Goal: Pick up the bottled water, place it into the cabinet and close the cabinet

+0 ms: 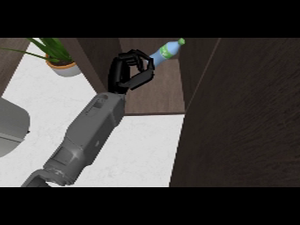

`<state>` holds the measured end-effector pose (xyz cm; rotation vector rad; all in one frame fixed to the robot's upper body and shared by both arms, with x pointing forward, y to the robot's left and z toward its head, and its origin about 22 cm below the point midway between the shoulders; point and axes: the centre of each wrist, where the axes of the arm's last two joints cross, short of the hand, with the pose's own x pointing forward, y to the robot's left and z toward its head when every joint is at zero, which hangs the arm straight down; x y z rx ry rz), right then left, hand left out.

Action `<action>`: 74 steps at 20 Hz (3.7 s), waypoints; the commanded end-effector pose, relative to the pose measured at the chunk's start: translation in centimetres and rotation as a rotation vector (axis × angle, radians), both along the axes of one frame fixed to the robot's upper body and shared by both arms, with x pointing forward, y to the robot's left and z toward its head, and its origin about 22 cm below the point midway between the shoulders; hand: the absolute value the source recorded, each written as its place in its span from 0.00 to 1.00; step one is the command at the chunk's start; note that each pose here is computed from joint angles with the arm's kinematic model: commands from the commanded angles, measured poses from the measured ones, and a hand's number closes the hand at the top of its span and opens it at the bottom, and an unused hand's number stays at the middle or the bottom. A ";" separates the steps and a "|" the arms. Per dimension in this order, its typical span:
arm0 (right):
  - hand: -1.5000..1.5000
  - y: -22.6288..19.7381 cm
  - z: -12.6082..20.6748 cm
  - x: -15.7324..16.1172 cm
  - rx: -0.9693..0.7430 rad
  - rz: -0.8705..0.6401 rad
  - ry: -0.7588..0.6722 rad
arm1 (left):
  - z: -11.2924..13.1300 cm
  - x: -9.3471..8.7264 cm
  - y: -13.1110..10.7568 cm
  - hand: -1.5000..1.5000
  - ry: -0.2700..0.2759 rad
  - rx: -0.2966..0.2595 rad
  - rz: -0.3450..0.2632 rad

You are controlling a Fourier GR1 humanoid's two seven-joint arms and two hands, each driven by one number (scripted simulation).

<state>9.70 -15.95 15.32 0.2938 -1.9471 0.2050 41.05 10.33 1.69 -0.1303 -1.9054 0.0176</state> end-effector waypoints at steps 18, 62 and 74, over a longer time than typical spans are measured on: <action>1.00 -1.4 2.3 -1.7 -0.101 0.061 -0.024 | -1.3 -16.2 5.1 1.00 0.043 -0.256 -0.142; 1.00 11.4 7.7 19.8 -0.130 0.194 0.082 | 2.7 -36.1 22.9 1.00 -0.012 -0.255 -0.003; 1.00 9.6 3.4 28.0 -0.173 0.128 0.143 | 3.5 -36.1 22.9 1.00 -0.026 -0.267 -0.034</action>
